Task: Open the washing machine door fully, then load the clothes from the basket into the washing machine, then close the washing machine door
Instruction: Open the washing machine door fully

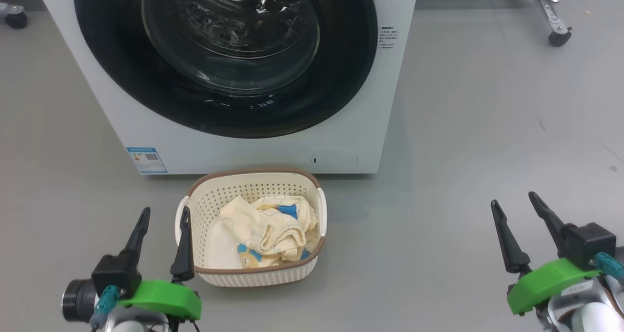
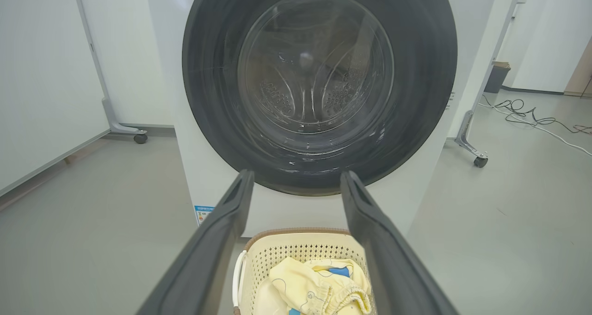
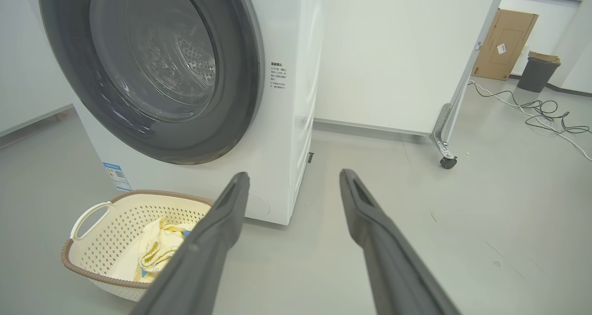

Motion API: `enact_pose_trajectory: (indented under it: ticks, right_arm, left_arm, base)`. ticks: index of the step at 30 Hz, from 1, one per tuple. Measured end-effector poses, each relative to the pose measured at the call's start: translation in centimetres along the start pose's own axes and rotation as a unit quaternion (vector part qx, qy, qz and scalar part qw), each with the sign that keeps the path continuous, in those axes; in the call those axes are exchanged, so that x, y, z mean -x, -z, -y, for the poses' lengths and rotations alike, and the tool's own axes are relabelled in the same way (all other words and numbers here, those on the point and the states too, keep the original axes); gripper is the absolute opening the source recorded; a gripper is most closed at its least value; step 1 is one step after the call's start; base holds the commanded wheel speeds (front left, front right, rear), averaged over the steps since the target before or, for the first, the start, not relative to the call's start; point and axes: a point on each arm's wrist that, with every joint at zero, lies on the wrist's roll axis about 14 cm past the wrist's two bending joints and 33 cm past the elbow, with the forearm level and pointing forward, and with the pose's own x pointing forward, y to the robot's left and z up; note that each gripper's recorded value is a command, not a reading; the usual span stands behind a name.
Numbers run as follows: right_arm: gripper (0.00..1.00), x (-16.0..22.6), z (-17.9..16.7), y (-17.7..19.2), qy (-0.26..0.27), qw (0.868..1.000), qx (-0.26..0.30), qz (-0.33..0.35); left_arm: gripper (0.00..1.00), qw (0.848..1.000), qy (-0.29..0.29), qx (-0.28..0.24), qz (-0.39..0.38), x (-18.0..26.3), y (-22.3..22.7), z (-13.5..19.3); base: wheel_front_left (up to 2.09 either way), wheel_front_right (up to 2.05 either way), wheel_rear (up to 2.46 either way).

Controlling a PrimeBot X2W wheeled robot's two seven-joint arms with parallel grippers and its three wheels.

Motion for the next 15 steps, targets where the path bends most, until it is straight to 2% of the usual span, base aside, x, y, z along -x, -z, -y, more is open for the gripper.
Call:
enact_pose_trajectory:
  ticks: [8,15]
  right_arm:
    - [1.00,0.00,0.20,0.10,0.003,1.000,0.001,-0.002]
    - [1.00,0.05,0.38,0.19,0.006,1.000,0.001,-0.003]
  left_arm:
    - [1.00,1.000,-0.001,0.001,0.001,-0.08,-0.02,-0.05]
    - [1.00,1.000,0.002,0.003,0.003,-0.28,-0.17,0.25]
  base:
    - [1.08,1.16,-2.23]
    - [0.59,0.59,-1.17]
